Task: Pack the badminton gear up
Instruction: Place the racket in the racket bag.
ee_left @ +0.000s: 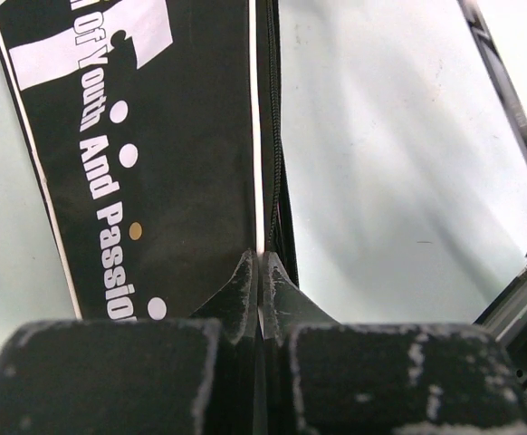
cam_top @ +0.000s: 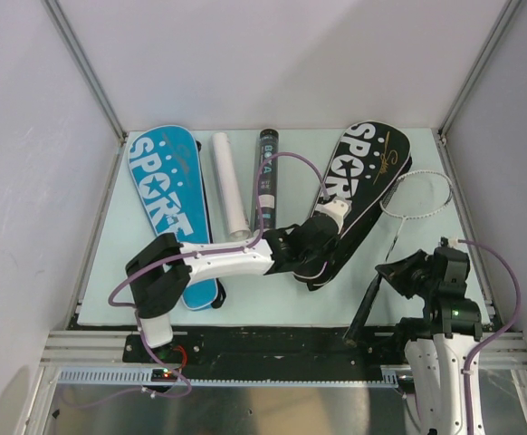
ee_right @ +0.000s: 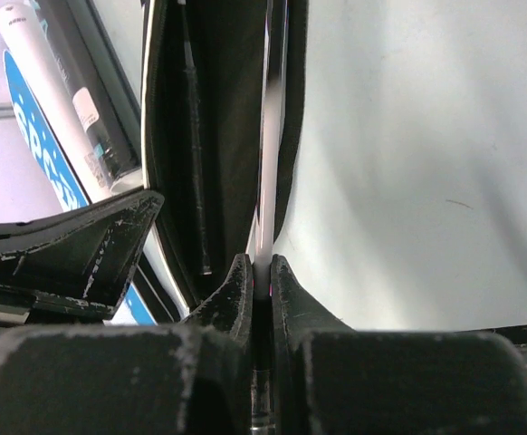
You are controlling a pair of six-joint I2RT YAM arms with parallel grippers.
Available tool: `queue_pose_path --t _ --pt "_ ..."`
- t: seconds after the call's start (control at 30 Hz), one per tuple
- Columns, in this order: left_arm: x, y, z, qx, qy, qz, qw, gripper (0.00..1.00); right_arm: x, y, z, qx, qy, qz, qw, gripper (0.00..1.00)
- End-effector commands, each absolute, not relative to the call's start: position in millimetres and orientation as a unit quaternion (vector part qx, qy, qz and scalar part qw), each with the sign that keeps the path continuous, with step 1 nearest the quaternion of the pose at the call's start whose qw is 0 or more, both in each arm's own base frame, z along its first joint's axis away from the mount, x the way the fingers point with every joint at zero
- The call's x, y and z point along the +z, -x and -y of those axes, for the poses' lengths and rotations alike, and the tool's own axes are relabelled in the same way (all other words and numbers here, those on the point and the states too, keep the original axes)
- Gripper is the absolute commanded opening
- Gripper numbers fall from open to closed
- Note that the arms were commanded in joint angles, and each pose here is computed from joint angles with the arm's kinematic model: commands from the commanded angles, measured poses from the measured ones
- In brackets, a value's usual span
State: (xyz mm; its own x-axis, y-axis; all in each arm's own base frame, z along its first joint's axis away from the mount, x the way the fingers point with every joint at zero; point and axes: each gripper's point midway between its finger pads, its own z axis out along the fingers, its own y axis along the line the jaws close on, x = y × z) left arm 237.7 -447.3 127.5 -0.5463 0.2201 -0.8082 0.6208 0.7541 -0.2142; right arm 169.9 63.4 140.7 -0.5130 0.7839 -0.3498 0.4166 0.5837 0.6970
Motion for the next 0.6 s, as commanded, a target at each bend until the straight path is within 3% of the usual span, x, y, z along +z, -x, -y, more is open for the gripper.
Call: queue_pose_path --t 0.0,0.27,0.57 --pt "184 -239 459 -0.313 -0.227 -0.809 0.443 0.00 159 -179 -78 0.322 -0.317 -0.821 0.349 0.00" --pt "190 -237 463 -0.333 -0.238 -0.797 0.445 0.00 173 -180 -104 0.393 -0.250 -0.822 0.328 0.00" --pt "191 -232 463 -0.351 -0.249 -0.788 0.440 0.00 152 -189 -112 0.412 -0.234 -0.832 0.289 0.00"
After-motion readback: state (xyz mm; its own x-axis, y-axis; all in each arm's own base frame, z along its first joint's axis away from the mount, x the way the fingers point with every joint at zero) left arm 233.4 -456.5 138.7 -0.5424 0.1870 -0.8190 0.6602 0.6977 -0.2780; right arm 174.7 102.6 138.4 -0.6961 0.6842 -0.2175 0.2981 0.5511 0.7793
